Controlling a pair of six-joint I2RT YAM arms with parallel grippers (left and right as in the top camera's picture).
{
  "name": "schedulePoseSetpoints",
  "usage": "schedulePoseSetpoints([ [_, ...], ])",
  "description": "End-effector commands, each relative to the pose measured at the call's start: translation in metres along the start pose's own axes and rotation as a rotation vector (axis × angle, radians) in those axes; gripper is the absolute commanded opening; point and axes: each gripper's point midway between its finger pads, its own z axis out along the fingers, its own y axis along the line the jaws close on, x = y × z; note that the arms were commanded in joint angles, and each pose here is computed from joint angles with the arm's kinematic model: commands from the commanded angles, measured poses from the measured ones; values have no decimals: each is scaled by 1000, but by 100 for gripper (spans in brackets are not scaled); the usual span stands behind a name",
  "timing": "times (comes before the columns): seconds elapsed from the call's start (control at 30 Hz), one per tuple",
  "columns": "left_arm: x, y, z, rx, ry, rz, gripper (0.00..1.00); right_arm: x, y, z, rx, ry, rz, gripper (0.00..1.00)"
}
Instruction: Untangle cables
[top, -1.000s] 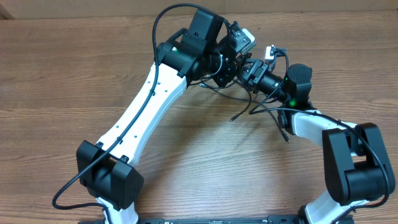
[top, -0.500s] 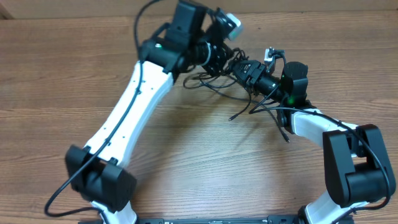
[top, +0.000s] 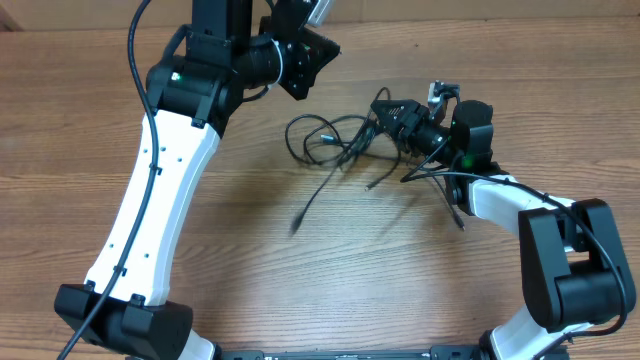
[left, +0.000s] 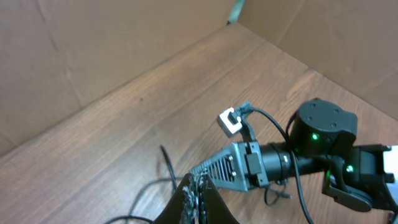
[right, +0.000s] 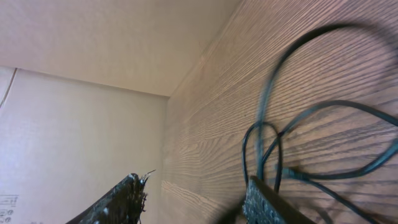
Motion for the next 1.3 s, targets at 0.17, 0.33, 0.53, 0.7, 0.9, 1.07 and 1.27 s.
schedulePoseSetpoints([
  [0.17, 8, 10, -5, -79, 43, -33, 4, -3, -5, -1, 10, -16, -9, 51],
  [0.33, 49, 20, 4, -106, 197, -40, 4, -4, -5, -1, 10, -17, -10, 51],
  [0.53, 126, -2, 15, 64, 495, 124, 4, -21, -12, -11, 21, -56, 2, 71],
  [0.7, 166, -21, 31, 192, 639, 208, 15, -41, -21, -29, 16, -79, 21, 87],
  [0.9, 207, -19, 66, 243, 757, 226, 39, -60, -28, -52, -9, -76, 41, 100],
  [1.07, 244, -23, 89, 300, 855, 193, 41, -71, -36, -66, -7, -93, 59, 100],
  [1.27, 269, -42, 108, 364, 920, 260, 48, -82, -48, -77, 24, -122, 38, 100],
])
